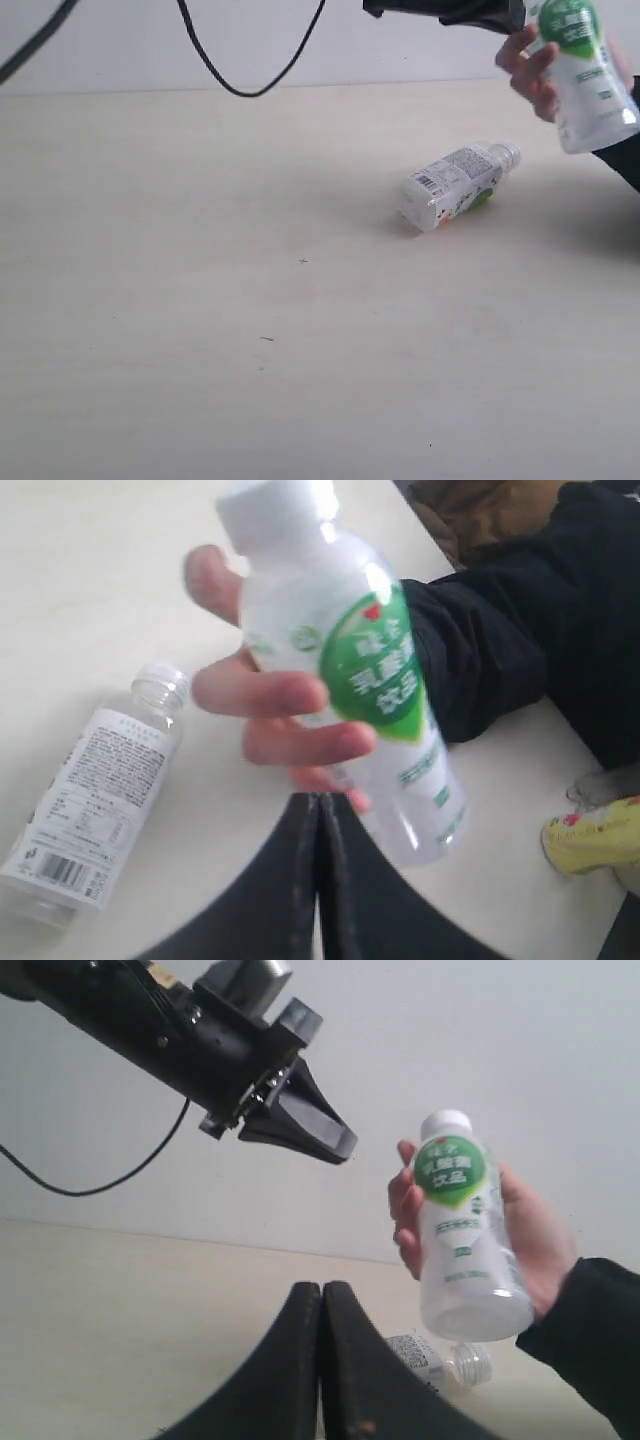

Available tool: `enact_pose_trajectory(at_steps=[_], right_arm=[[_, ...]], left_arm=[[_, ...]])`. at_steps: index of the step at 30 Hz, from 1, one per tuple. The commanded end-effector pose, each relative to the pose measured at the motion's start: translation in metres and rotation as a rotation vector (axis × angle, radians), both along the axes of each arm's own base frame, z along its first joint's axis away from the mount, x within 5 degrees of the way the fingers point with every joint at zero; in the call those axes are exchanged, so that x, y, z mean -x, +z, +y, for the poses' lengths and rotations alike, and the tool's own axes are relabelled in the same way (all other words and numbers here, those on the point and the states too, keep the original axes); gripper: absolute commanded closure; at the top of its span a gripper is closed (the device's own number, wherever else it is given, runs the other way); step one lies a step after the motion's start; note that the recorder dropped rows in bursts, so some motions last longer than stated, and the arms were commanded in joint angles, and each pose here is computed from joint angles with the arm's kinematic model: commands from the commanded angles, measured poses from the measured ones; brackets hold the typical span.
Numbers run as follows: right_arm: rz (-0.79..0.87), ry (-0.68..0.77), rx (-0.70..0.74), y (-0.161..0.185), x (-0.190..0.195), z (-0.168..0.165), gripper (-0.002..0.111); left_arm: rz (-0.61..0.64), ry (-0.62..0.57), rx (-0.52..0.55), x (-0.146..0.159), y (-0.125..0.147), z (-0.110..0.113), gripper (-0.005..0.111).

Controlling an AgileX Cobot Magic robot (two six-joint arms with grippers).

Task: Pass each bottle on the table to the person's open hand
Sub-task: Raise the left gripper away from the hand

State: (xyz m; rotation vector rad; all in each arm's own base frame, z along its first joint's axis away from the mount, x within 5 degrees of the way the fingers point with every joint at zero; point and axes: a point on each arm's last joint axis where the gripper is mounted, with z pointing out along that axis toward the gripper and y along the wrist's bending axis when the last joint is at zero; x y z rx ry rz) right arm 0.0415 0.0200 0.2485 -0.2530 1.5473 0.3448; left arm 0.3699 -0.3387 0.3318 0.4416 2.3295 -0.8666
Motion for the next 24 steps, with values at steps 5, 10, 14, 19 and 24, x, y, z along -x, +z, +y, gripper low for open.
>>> enact_pose_trajectory(at_steps=[5,10,14,19,24], right_arm=[[-0.004,0.002,-0.004,-0.001,0.000,0.000,0.108],[-0.004,0.002,-0.004,-0.001,0.000,0.000,0.108],[-0.004,0.002,-0.004,-0.001,0.000,0.000,0.108],[-0.004,0.002,-0.004,-0.001,0.000,0.000,0.108],[-0.004,0.002,-0.004,-0.001,0.000,0.000,0.108]], left_arm=[[-0.182,-0.216,-0.126,0.038,0.046,0.011,0.107],[-0.259,-0.266,-0.133,0.061,0.048,0.010,0.107],[-0.336,-0.253,-0.120,0.079,0.035,0.017,0.107],[-0.471,-0.172,-0.077,0.113,0.012,0.049,0.107],[-0.644,-0.028,0.002,0.150,-0.006,0.105,0.107]])
